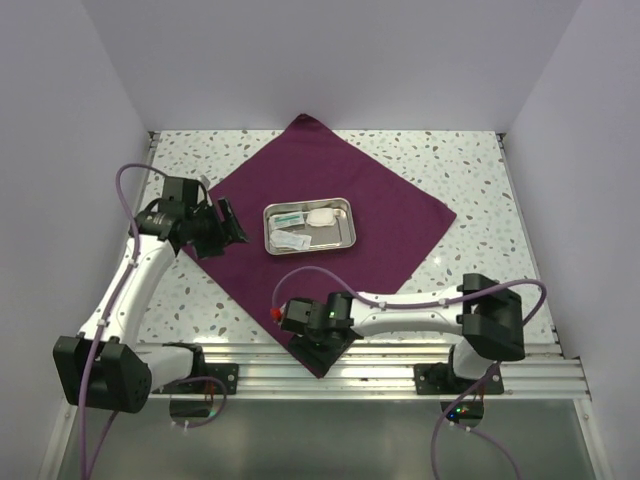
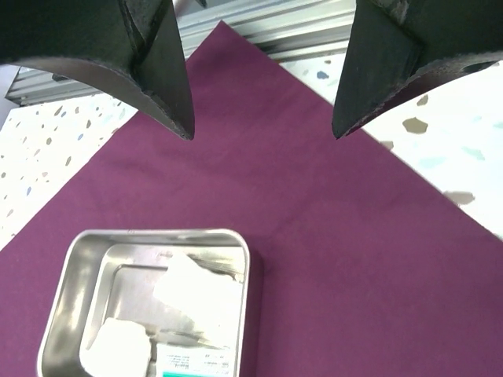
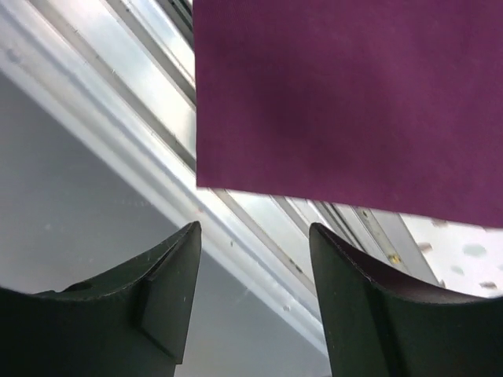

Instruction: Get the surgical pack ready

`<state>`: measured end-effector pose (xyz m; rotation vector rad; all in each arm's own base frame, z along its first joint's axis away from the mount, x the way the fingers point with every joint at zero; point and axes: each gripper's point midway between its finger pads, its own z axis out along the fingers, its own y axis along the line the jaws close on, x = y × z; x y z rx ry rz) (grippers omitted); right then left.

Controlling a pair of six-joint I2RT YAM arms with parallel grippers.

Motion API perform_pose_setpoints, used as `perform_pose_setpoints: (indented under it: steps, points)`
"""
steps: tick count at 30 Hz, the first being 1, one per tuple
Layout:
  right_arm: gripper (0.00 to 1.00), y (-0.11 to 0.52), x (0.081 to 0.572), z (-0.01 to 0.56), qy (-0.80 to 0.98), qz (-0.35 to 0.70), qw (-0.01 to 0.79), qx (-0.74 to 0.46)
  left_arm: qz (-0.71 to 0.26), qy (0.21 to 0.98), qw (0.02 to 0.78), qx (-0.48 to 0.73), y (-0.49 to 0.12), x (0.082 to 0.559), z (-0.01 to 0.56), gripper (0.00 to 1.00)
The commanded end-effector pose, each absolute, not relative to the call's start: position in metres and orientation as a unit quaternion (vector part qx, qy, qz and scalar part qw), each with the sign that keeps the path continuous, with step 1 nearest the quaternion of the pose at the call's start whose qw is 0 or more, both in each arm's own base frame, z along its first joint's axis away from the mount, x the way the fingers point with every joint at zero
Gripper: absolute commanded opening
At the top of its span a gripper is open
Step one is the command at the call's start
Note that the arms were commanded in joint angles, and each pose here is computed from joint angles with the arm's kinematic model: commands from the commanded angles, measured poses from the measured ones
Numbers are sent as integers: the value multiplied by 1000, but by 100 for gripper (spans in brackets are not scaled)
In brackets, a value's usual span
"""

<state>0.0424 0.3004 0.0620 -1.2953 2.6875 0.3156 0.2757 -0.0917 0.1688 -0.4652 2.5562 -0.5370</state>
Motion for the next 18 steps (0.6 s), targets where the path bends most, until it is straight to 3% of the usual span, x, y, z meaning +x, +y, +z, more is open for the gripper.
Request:
perform_pose_setpoints:
  steps: [1,18]
  points:
    - [61,329,48,56,891,113,94,-429,-188,936,231,-190,-85,256,166,74]
    - [52,343,25,31,880,133,56,-452,-197,933,228,-195,-87,238,167,74]
